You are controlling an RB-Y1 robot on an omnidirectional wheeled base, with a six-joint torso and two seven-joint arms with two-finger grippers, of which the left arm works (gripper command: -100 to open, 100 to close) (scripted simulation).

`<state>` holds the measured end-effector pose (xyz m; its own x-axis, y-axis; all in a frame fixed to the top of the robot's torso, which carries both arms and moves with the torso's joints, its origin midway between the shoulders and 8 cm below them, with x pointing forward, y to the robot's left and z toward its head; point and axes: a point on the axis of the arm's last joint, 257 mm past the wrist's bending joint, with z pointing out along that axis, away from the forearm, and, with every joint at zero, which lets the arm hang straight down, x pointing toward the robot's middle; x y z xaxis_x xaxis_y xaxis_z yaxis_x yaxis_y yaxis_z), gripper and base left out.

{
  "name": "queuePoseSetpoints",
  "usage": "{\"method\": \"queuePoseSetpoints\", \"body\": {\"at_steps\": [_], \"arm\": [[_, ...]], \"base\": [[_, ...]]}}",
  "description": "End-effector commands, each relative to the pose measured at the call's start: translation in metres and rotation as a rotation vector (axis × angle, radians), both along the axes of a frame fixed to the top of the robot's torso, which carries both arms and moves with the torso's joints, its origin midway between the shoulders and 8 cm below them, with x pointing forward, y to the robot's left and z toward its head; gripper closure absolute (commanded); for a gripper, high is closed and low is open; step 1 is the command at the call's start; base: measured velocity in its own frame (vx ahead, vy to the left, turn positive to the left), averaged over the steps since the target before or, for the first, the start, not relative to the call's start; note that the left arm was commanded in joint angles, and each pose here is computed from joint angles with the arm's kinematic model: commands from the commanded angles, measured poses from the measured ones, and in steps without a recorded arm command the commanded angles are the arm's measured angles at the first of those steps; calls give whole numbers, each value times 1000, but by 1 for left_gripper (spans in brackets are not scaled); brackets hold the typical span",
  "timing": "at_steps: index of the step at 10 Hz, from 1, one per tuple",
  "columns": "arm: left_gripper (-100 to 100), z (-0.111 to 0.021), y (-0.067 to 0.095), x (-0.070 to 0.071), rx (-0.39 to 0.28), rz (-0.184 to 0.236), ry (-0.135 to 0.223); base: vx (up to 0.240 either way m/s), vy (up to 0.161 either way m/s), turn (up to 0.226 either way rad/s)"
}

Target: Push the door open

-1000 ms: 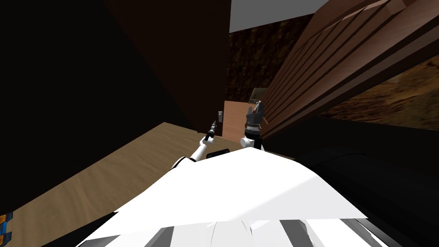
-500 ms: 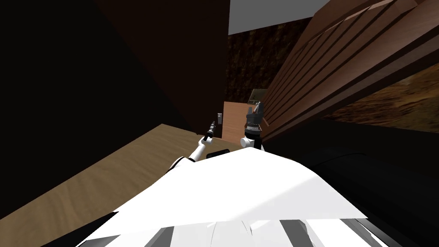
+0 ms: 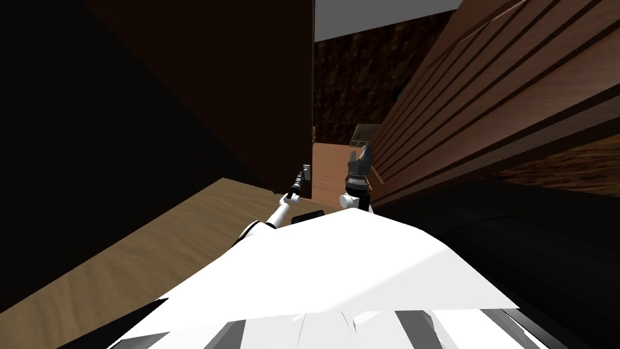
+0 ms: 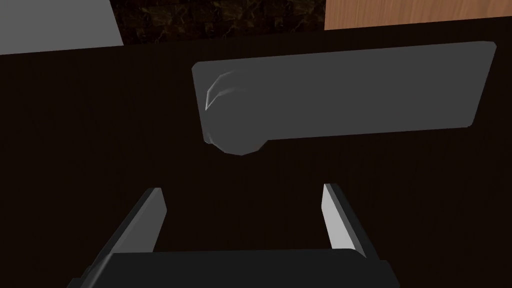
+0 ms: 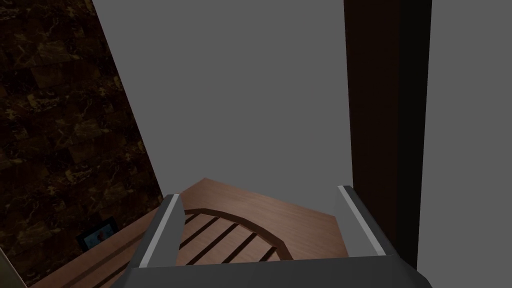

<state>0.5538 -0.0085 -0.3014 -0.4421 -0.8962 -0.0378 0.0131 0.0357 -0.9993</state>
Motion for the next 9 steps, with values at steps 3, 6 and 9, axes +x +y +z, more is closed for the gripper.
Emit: {"method": "queuePoseSetpoints", "body": {"at_steps": [3,6,9], "arm": [[-100,3,-13,-2,-28,-1,4],[100,3,-15,-2,-32,-2,5],[100,3,-15,-2,-32,-2,5]], "base": [[184,-74,-25],[79,-46,-6],[-21,14,-6]]}}
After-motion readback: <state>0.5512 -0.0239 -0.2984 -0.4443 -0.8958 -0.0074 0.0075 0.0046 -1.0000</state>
